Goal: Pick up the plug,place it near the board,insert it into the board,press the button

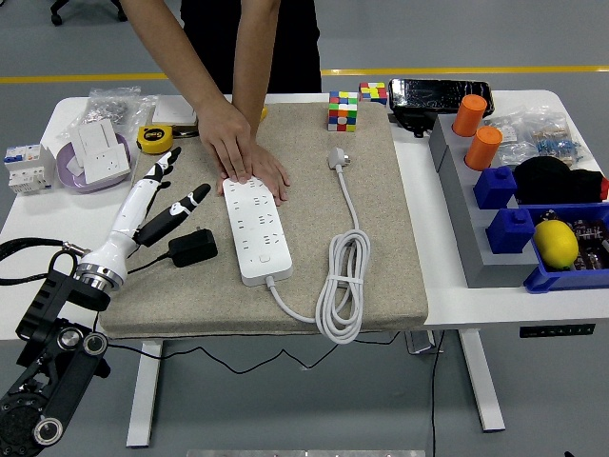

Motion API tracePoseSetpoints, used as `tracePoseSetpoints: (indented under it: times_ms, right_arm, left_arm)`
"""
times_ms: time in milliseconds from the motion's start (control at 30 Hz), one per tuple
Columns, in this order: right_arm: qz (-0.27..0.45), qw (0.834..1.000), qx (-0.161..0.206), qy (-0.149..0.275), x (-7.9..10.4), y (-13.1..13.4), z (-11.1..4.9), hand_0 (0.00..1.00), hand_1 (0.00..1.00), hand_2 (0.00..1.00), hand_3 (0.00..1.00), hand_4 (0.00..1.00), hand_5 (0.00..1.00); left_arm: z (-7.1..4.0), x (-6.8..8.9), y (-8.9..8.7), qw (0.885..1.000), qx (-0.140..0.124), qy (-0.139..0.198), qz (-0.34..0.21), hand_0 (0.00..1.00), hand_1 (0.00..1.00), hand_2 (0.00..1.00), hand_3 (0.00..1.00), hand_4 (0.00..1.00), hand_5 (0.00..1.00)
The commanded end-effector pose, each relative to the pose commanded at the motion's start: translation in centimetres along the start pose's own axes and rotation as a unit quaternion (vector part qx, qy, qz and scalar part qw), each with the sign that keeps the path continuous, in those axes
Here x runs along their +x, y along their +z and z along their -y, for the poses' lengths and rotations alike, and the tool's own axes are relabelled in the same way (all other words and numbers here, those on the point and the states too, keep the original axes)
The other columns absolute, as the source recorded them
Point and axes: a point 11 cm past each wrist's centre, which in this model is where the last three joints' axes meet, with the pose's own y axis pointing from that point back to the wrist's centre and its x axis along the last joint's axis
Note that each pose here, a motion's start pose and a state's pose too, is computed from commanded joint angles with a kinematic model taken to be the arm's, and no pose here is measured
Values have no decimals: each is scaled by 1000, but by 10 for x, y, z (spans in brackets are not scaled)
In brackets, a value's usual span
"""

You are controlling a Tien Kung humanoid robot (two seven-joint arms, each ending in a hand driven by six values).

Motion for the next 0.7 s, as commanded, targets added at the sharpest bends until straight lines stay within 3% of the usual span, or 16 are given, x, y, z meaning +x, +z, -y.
tracePoseSetpoints:
  times_ms: [133, 333, 367, 400, 567, 600, 700]
  right_arm:
    - [0, 1000, -2, -1, -1, 2, 0, 856, 788, 770, 816, 998, 998]
    - [1, 1000, -2, -2, -2, 3, 0, 855, 789, 771, 815, 998, 998]
    - [2, 1000, -1, -2, -2, 2, 0, 855, 789, 771, 815, 998, 998]
    - [2, 1000, -1, -2, -2, 2, 0, 855, 788, 771, 815, 998, 998]
    - [3, 1000, -1, -3, -4, 2, 0, 855, 788, 771, 815, 998, 998]
    - [4, 1000, -1, -3, -4, 3, 0, 855, 789, 771, 815, 998, 998]
    - [4, 1000, -3, -4, -5, 4, 0, 855, 789, 771, 815, 998, 998]
  left_arm:
    - [-5, -4, -8, 996, 10, -7, -90, 998, 998, 998, 998, 998, 998]
    - [-10, -9, -9, 974, 23, -24, -225, 998, 998, 998, 998, 998, 998]
    - [-10, -8, -10, 968, 26, -24, -247, 998, 998, 998, 998, 998, 998]
    - [-10, -8, -10, 962, 28, -25, -269, 914, 917, 906, 934, 998, 998]
    - [-14, -5, -13, 929, 33, -20, -369, 914, 917, 906, 934, 998, 998]
    - [-14, -5, -13, 920, 33, -18, -390, 846, 825, 790, 798, 998, 998]
    - [-15, -2, -12, 895, 28, -10, -444, 846, 825, 790, 798, 998, 998]
